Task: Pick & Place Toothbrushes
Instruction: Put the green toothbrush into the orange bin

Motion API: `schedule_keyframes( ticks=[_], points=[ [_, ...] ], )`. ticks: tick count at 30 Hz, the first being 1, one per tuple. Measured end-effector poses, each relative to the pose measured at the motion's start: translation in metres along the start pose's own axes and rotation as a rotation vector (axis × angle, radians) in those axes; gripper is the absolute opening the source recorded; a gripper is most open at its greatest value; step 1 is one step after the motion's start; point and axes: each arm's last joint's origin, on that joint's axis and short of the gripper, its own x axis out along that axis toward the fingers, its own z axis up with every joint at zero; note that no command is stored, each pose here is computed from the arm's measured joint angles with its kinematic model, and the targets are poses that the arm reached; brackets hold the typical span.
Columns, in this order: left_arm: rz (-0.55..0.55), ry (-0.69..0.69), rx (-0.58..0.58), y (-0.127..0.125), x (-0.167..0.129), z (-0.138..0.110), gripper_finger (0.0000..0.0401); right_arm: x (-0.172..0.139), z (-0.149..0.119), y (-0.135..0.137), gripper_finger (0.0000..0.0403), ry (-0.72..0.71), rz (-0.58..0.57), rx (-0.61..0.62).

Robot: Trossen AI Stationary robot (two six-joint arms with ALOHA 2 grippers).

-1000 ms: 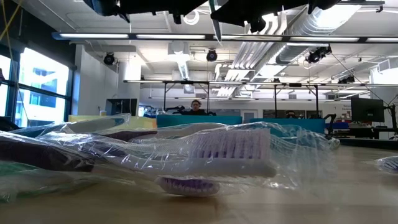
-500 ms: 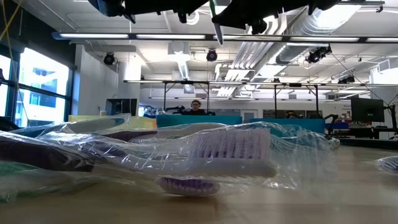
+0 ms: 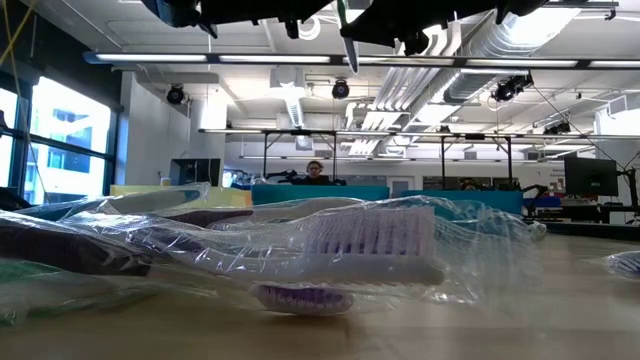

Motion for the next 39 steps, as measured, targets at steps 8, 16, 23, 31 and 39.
schedule_keyframes(
  ticks=[8,16,23,31,39],
  points=[
    [-0.011,0.0,0.017,0.0,0.0,0.0,0.0007,0.0,0.0,0.0,0.0063,0.0,-0.004,-0.002],
    [-0.011,0.026,0.028,0.012,-0.005,-0.002,0.0005,-0.013,0.01,0.0,0.0179,-0.005,-0.001,0.008],
    [0.054,0.099,0.015,0.045,-0.021,-0.009,0.0005,-0.041,0.025,-0.013,0.0232,0.032,-0.076,0.057],
    [0.173,0.295,-0.072,0.079,-0.044,-0.027,0.0005,-0.056,0.03,-0.021,0.0235,0.059,-0.165,0.057],
    [0.181,0.492,-0.082,0.105,-0.033,-0.024,0.0005,-0.053,0.028,-0.035,0.0229,0.076,-0.232,0.057]
  ],
)
